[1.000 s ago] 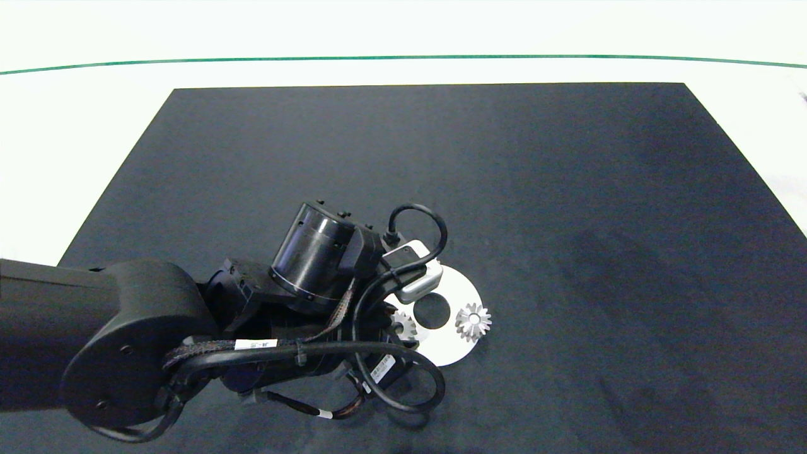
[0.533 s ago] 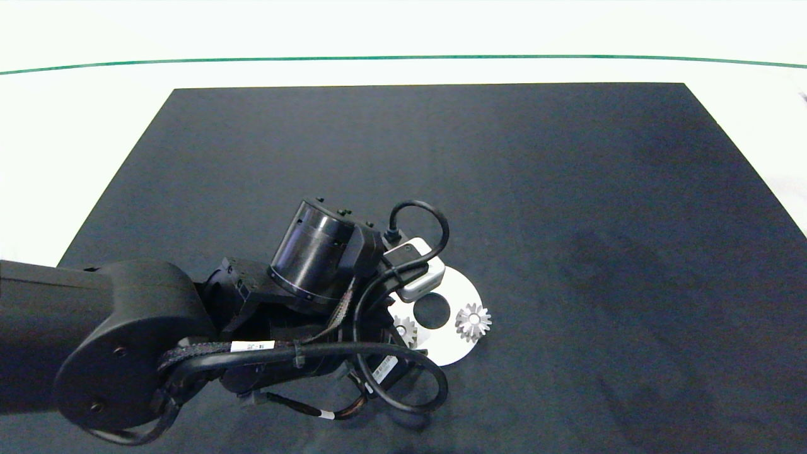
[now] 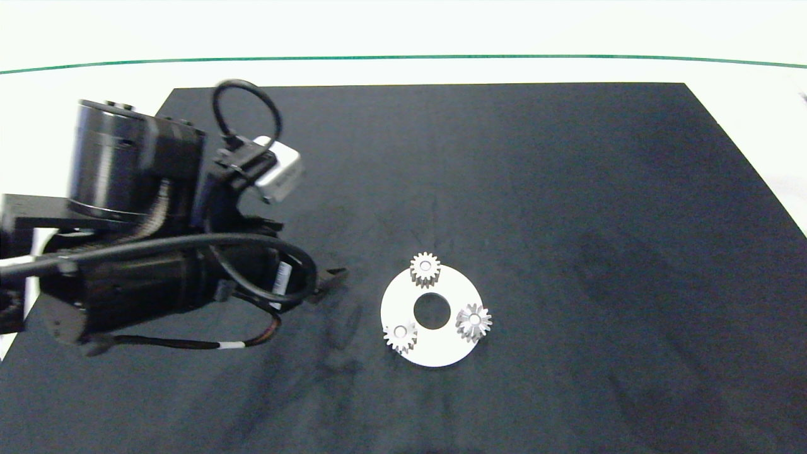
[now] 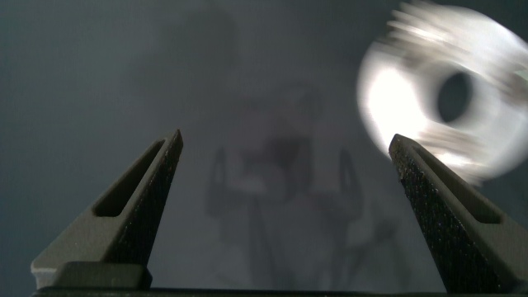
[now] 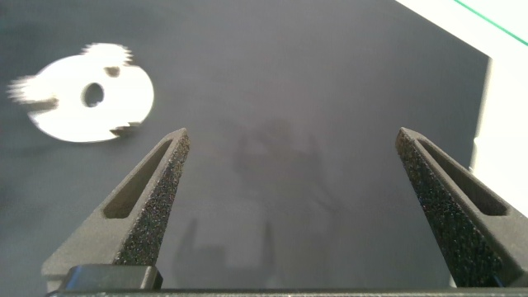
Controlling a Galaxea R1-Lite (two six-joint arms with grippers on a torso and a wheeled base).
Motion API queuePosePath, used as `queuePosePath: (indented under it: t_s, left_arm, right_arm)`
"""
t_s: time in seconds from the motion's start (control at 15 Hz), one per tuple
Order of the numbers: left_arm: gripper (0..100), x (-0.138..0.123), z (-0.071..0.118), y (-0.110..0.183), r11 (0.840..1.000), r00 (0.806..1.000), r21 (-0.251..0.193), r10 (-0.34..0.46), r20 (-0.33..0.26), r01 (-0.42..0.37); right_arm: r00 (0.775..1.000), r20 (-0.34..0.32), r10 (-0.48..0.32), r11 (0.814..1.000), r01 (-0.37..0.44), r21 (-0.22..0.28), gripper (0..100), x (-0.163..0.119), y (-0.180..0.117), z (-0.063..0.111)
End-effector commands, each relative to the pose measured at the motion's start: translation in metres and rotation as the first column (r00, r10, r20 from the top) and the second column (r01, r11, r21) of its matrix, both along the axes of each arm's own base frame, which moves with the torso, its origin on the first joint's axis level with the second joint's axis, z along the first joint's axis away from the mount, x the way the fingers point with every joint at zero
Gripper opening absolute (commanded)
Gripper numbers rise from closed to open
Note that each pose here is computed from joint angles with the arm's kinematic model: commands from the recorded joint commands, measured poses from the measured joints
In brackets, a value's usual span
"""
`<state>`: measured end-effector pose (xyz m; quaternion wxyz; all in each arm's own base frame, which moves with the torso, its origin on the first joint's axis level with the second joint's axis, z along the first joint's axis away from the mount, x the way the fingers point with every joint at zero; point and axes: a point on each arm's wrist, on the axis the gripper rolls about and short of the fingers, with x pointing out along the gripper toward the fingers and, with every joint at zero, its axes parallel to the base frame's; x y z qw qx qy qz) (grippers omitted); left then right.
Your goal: Install three planetary gears onto the carrier pins
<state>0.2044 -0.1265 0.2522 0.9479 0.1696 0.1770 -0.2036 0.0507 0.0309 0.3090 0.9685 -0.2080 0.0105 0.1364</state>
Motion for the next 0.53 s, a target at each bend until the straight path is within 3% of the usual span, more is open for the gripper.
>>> queuePosePath:
  t_s: [0.07,0.2,0.27,0.33,0.4,0.47,0.53]
  left_arm:
    - [100,-0.072,0.029,0.101,0.918,0.9,-0.151,0.391,0.19,-0.367]
    - [100,-0.109,0.029,0.119,0.872,0.839,-0.213,0.484,0.248,-0.441]
    - [100,-0.129,0.03,0.124,0.856,0.812,-0.253,0.511,0.282,-0.45]
    - [100,-0.149,0.025,0.126,0.854,0.798,-0.273,0.515,0.314,-0.444]
    - [100,-0.169,0.019,0.128,0.856,0.784,-0.287,0.512,0.352,-0.43]
    - [100,-0.184,0.008,0.13,0.854,0.772,-0.3,0.515,0.373,-0.425]
    - [100,-0.2,-0.003,0.131,0.852,0.757,-0.316,0.518,0.399,-0.417]
  right_arm:
    - [0.961,-0.032,-0.275,0.96,0.273,-0.055,100,0.004,-0.011,-0.022]
    - [0.919,-0.001,-0.394,0.919,0.394,-0.029,100,0.0,-0.021,-0.036]
    - [0.892,0.034,-0.45,0.893,0.45,0.013,100,-0.009,-0.028,-0.047]
    - [0.858,0.071,-0.509,0.861,0.506,0.056,100,-0.021,-0.034,-0.058]
    - [0.808,0.103,-0.579,0.815,0.571,0.098,100,-0.031,-0.039,-0.066]
    - [0.733,0.139,-0.666,0.746,0.651,0.14,100,-0.042,-0.042,-0.073]
    - [0.671,0.174,-0.72,0.694,0.697,0.18,100,-0.053,-0.043,-0.075]
